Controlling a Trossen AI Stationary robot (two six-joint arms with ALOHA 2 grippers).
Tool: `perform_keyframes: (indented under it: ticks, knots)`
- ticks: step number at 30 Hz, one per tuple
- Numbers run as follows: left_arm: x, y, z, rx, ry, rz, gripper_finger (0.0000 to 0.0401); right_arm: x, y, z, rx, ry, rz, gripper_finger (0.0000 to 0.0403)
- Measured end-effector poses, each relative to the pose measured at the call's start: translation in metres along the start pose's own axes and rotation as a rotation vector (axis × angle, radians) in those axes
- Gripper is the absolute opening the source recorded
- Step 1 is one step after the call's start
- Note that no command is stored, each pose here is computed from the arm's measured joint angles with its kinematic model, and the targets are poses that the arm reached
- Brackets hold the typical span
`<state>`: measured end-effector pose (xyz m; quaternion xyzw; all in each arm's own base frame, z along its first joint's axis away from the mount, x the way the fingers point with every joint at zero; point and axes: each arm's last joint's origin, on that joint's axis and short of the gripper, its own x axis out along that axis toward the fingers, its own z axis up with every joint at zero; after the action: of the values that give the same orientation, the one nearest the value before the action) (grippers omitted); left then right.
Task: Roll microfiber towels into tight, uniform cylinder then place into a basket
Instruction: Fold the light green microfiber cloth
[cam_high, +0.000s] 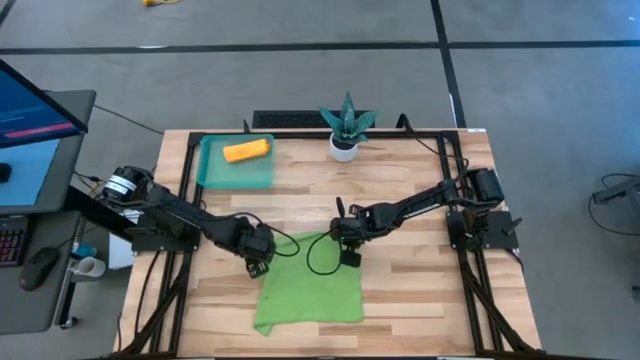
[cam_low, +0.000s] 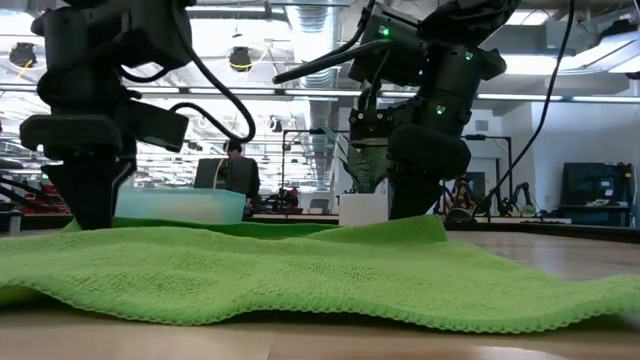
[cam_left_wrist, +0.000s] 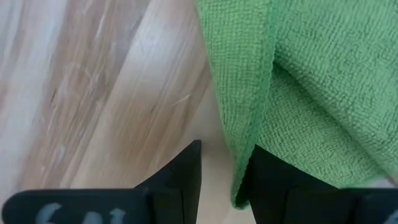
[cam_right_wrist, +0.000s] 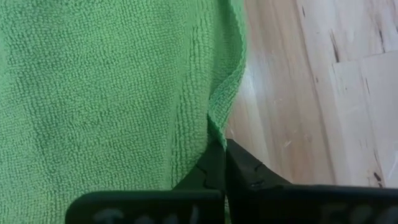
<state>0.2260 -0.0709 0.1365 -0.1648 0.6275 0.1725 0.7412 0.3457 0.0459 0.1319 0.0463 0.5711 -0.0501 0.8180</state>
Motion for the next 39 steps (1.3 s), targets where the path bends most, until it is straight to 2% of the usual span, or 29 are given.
perform_keyframes:
  ticks: [8, 12, 28, 31, 36, 39]
  knots:
    - [-0.004, -0.001, -0.006, 0.026, 0.129, -0.029, 0.01, 0.0, 0.0, 0.0, 0.002, 0.0, 0.0, 0.0005]
    - [-0.009, 0.0, -0.008, 0.036, 0.198, -0.015, 0.01, 0.0, 0.0, 0.0, 0.042, 0.003, -0.002, 0.0011]
    - [-0.009, -0.001, -0.009, 0.092, 0.235, -0.053, 0.0098, -0.001, 0.003, -0.003, 0.045, 0.021, -0.009, 0.0004]
    - [-0.009, -0.001, -0.009, 0.102, 0.232, -0.056, 0.0077, -0.001, 0.004, -0.003, 0.045, 0.021, -0.009, 0.0006]
    - [-0.009, -0.001, -0.009, 0.125, 0.228, -0.057, 0.0011, -0.004, 0.011, -0.007, 0.011, 0.033, -0.003, 0.0003]
    - [-0.01, -0.001, -0.009, 0.139, 0.23, -0.056, 0.0007, -0.009, 0.019, -0.011, -0.015, 0.043, 0.005, 0.0004]
